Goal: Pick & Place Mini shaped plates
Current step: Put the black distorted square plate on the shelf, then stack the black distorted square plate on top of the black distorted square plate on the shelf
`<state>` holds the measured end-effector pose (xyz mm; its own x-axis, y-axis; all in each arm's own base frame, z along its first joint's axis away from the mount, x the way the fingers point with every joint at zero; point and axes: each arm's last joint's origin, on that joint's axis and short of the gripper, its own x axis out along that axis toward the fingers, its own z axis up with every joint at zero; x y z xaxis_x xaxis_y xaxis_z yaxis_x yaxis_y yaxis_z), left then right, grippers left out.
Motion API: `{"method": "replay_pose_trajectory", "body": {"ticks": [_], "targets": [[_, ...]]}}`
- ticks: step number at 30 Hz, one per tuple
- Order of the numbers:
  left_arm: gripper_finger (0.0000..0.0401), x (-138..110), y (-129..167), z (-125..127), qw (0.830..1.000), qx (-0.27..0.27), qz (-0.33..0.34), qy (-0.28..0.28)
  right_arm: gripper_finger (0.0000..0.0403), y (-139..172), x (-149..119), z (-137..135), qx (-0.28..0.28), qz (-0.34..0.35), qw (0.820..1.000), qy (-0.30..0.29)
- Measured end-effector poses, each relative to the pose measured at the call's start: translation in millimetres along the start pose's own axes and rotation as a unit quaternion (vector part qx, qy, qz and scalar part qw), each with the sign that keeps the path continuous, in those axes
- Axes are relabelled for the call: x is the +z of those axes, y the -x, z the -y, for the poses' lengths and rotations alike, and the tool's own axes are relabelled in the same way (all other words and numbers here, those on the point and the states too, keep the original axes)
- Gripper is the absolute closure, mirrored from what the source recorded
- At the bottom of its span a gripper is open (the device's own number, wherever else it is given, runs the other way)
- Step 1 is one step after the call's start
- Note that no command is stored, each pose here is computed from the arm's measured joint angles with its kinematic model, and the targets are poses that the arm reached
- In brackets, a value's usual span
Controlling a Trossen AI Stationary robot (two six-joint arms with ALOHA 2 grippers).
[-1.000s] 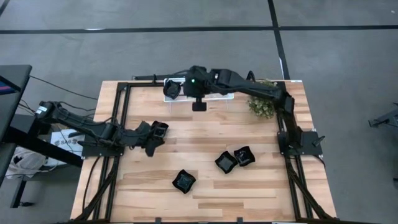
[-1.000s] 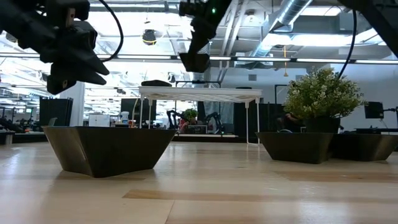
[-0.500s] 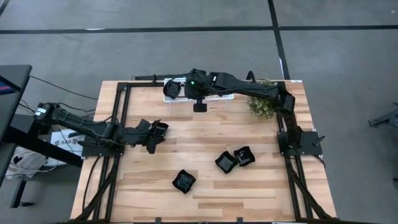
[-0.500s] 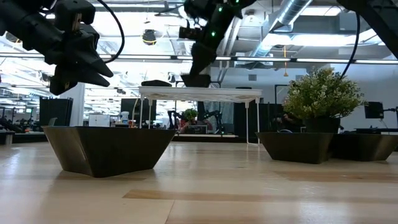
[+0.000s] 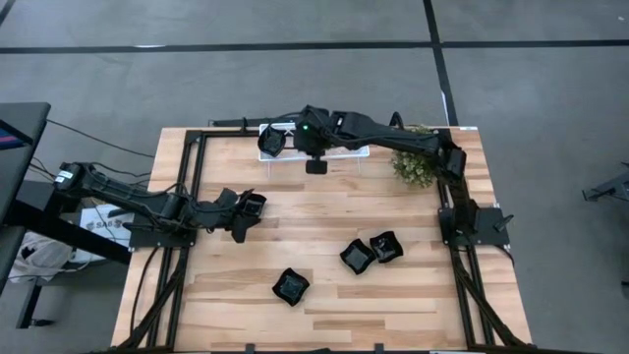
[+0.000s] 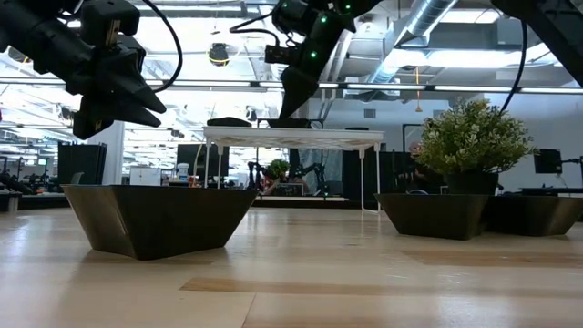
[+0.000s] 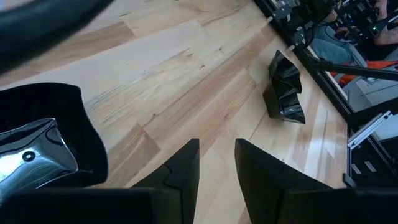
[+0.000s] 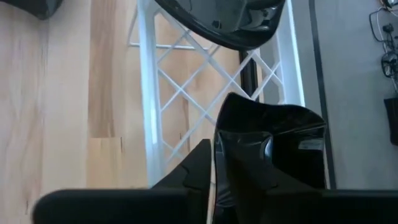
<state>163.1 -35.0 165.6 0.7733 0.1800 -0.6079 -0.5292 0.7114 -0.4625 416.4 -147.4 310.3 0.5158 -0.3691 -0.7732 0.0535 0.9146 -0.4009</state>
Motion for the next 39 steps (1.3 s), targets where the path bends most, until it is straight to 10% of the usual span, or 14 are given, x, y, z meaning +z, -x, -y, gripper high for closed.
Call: {"method": "replay_pose_trajectory", "body": {"ticks": [25,39], "targets": [[0.0297,-3.1,0.2,0.7,0.998,-0.026,-0.044,-0.033,0.0218,56.6,27.1,-53.4,0.017,-0.019,0.999,0.023],[0.0297,-9.5,2.6,-5.5,0.988,-0.025,-0.101,-0.110,0.0220,145.0,-21.4,-88.6,0.104,0.059,0.986,-0.118]]}}
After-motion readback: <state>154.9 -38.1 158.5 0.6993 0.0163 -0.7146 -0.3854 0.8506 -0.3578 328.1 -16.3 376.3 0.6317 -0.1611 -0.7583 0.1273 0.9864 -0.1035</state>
